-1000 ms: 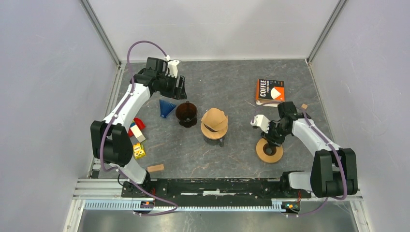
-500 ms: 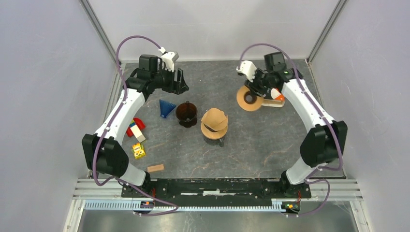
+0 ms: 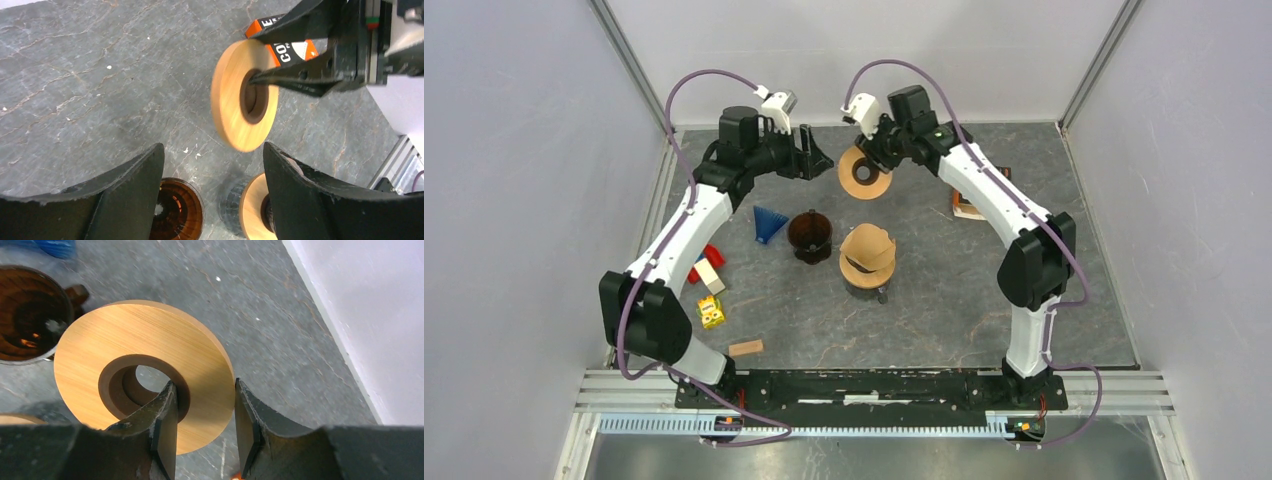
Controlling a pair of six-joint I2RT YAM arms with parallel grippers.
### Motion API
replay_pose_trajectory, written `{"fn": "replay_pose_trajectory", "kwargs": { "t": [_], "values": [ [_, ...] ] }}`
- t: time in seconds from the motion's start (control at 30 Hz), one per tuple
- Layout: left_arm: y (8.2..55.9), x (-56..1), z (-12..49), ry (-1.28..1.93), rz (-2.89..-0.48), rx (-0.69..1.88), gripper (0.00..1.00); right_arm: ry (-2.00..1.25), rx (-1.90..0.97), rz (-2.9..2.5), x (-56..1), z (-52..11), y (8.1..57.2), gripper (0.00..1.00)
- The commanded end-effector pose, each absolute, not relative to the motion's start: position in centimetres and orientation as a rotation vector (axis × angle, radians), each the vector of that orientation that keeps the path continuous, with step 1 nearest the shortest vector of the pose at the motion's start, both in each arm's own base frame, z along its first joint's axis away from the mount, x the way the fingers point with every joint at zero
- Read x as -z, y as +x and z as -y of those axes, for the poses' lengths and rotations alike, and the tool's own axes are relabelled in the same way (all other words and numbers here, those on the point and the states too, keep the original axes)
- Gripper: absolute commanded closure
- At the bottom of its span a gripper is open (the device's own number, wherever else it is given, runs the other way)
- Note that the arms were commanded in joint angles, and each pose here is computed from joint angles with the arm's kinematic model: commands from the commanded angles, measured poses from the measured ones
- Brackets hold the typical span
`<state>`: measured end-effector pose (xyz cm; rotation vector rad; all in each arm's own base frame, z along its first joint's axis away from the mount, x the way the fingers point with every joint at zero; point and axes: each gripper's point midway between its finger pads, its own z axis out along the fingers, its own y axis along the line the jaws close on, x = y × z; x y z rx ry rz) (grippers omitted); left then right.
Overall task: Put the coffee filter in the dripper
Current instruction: Pick up the dripper holder from the center of the board.
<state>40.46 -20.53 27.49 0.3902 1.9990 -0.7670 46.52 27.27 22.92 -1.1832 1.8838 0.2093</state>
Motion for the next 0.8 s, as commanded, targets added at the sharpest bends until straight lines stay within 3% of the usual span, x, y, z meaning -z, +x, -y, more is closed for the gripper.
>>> {"fn": "replay_pose_trajectory", "kwargs": {
  "t": [0.0, 0.2, 0.5, 0.77],
  "values": [
    [40.9, -27.0, 21.8, 0.345, -1.963, 0.861, 0.21, -1.068, -0.277, -1.799, -26.1, -30.4, 47.2, 0.89],
    [40.7, -24.9, 21.6, 0.337, -1.969, 0.851, 0.22, -1.071, -0.370, -1.782, -25.5, -32.2, 45.8, 0.89],
    [39.9, -23.7, 22.9, 0.313, -1.974, 0.986, 0.42, -1.082, -0.418, -1.797, -24.5, -33.0, 44.5, 0.89],
    [39.8, -23.2, 22.6, 0.298, -1.957, 0.972, 0.41, -1.082, -0.451, -1.790, -24.6, -33.1, 43.7, 0.90]
  ]
}}
